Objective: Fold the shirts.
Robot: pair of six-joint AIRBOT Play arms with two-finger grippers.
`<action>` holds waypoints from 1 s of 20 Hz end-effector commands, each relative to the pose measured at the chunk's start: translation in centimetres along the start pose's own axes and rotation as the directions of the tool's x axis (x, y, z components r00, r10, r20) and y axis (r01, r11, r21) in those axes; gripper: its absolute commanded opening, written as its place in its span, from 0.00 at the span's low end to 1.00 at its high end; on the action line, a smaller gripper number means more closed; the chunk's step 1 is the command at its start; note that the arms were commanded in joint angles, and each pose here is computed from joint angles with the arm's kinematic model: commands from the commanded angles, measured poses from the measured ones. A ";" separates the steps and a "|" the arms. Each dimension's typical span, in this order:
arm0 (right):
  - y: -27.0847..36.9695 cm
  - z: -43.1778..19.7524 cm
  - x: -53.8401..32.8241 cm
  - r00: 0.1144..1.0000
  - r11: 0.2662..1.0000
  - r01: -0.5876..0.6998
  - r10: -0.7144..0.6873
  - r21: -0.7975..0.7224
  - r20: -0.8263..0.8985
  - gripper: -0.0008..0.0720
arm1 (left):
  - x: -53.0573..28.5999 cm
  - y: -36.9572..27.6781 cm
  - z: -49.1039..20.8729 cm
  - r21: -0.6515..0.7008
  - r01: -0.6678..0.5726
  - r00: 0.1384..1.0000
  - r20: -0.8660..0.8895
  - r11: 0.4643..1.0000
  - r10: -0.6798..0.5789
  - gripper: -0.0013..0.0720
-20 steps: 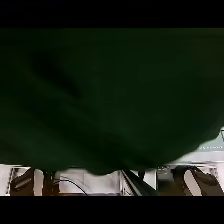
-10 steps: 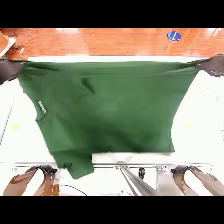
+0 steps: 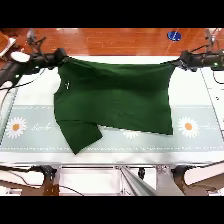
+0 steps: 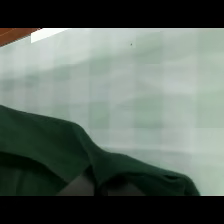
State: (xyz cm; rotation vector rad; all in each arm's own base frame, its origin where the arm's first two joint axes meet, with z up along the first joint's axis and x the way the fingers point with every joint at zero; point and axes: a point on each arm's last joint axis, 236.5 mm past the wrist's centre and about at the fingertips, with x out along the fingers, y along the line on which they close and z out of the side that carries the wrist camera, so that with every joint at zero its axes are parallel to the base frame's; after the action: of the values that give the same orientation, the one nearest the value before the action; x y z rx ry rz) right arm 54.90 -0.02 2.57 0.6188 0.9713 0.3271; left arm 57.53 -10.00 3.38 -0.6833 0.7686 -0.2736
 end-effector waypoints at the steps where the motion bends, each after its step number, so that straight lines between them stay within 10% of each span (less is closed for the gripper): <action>1: -2.0 0.1 2.9 0.998 0.998 -0.014 0.018 0.058 -0.058 0.04 | 3.4 1.0 -1.8 -0.188 -0.002 0.995 -0.097 0.982 -0.016 0.04; 7: -1.9 -3.4 0.1 0.974 0.996 -0.063 0.076 0.066 -0.215 0.04 | -2.2 2.0 -4.9 -0.060 0.043 0.936 -0.348 0.997 -0.061 0.04; 18: -6.8 -13.6 1.3 0.875 0.985 0.076 0.008 0.153 -0.485 0.04 | -6.4 11.7 -13.5 0.148 -0.195 0.721 -0.649 0.970 0.244 0.06; 20: -6.1 -13.7 1.9 0.872 0.987 0.073 0.005 0.142 -0.490 0.27 | -6.2 11.4 -13.7 0.154 -0.191 0.720 -0.650 0.970 0.245 0.67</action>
State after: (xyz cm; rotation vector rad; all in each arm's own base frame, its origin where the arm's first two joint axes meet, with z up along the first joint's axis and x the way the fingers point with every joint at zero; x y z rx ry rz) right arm 44.93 0.31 -7.38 0.6852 1.4748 0.3938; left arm 43.86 -5.39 -7.31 -0.4362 1.4872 -0.3479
